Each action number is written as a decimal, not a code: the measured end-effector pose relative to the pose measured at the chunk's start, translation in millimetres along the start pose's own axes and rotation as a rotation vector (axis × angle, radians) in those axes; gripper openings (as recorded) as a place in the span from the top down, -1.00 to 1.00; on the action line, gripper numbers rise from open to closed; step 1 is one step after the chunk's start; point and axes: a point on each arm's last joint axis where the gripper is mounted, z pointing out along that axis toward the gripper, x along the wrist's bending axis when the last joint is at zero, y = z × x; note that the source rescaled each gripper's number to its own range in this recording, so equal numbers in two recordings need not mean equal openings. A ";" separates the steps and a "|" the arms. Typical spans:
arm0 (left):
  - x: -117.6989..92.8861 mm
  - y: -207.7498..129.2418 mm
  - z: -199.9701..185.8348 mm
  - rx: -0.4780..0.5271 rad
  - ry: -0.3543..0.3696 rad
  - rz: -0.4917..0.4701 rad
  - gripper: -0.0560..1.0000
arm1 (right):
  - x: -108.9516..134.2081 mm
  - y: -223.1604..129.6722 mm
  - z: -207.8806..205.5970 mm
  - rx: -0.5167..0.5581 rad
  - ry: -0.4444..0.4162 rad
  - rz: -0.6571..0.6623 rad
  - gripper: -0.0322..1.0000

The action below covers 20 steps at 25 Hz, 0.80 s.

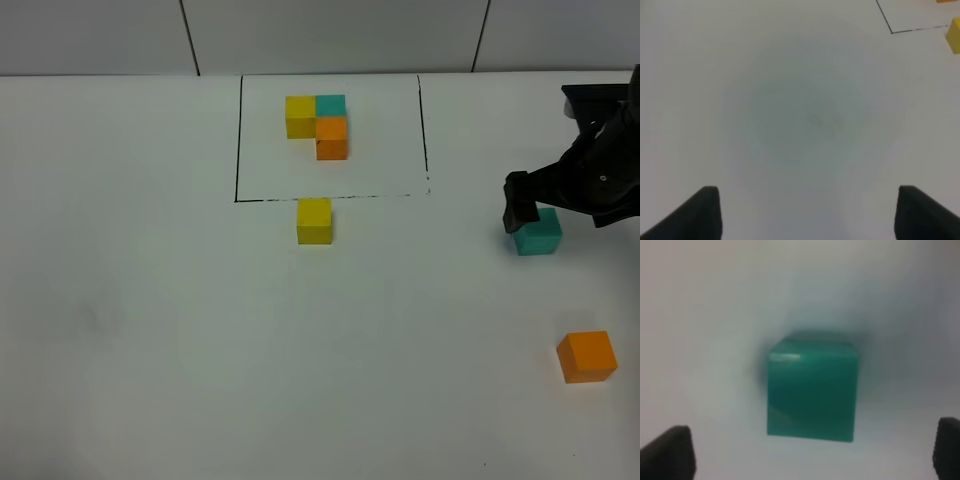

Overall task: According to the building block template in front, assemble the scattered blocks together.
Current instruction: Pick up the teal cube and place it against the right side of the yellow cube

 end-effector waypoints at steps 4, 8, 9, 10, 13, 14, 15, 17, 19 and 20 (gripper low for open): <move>0.0 0.0 0.0 0.000 0.000 0.000 -0.32 | 5.6 1.4 11.3 0.011 0.000 -0.019 -0.78; 0.0 0.0 0.0 0.000 0.000 0.000 -0.32 | 5.8 2.5 19.2 0.015 -0.001 -0.021 -0.70; 0.0 0.0 0.0 0.000 0.000 0.000 -0.32 | 5.5 2.6 21.6 0.016 -0.002 -0.022 -0.68; 0.0 0.0 0.0 0.000 0.000 0.000 -0.32 | 5.3 2.4 24.4 0.020 -0.003 -0.022 -0.64; 0.0 0.0 0.0 0.000 0.000 0.000 -0.32 | 4.7 1.2 32.3 0.037 -0.003 -0.021 -0.53; 0.0 0.0 0.0 0.000 0.000 0.000 -0.32 | 4.6 0.7 34.3 0.042 -0.003 -0.020 -0.49; 0.0 0.0 0.0 0.000 0.000 0.000 -0.32 | 4.4 0.1 37.1 0.050 -0.003 -0.020 -0.44; 0.0 0.0 0.0 0.000 0.000 0.000 -0.32 | 4.2 -0.7 40.6 0.059 -0.003 -0.019 -0.36; 0.0 0.0 0.0 0.000 0.000 0.000 -0.32 | 4.1 -0.6 41.2 0.060 -0.003 -0.018 -0.21; 0.0 0.0 0.0 0.000 0.000 0.000 -0.32 | 4.1 -0.6 41.2 0.060 -0.003 -0.014 -0.12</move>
